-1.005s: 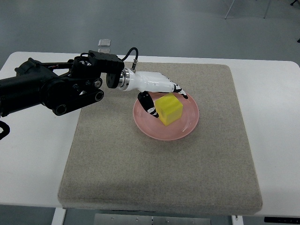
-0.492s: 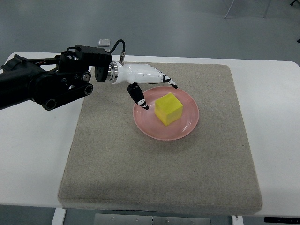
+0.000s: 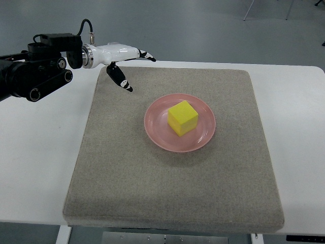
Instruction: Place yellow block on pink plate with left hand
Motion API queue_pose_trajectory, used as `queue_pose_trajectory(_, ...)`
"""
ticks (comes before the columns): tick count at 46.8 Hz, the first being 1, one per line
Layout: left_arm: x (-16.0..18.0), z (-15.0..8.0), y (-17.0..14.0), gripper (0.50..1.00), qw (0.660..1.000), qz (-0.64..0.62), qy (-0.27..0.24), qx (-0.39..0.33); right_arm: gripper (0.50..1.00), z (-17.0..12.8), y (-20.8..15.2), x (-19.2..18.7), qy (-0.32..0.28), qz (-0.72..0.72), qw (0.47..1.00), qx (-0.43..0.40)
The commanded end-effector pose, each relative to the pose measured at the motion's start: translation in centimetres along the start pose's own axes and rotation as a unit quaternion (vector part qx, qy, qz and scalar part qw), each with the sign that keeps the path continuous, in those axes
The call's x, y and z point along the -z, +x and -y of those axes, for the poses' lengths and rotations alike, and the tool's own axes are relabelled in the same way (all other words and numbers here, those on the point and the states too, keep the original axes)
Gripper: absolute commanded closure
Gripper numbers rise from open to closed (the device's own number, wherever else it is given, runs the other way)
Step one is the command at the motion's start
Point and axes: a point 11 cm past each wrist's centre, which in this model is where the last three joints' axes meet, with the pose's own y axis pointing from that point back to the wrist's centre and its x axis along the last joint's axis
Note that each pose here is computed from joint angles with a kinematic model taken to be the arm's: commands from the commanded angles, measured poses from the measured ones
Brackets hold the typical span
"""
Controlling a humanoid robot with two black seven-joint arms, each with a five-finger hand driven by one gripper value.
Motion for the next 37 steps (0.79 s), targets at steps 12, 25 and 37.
queue_pose_trajectory(12, 5.0, -1.6, 1.6, 0.534, 0.988, -0.086, 0.068, -0.105, 0.576, 0.0, 0.0, 0.0, 0.0, 0.0, 1.0, 0.0)
queue_pose_trajectory(25, 7.2, -1.8, 2.0, 0.536, 0.956, -0.205, 0.104, -0.185, 0.576, 0.0, 0.0, 0.0, 0.0, 0.0, 1.0, 0.0)
queue_pose_trajectory(37, 8.9, -2.4, 2.3, 0.534, 0.91, -0.313, 0.136, -0.237, 0.576, 0.0, 0.0, 0.0, 0.0, 0.0, 1.0, 0.001)
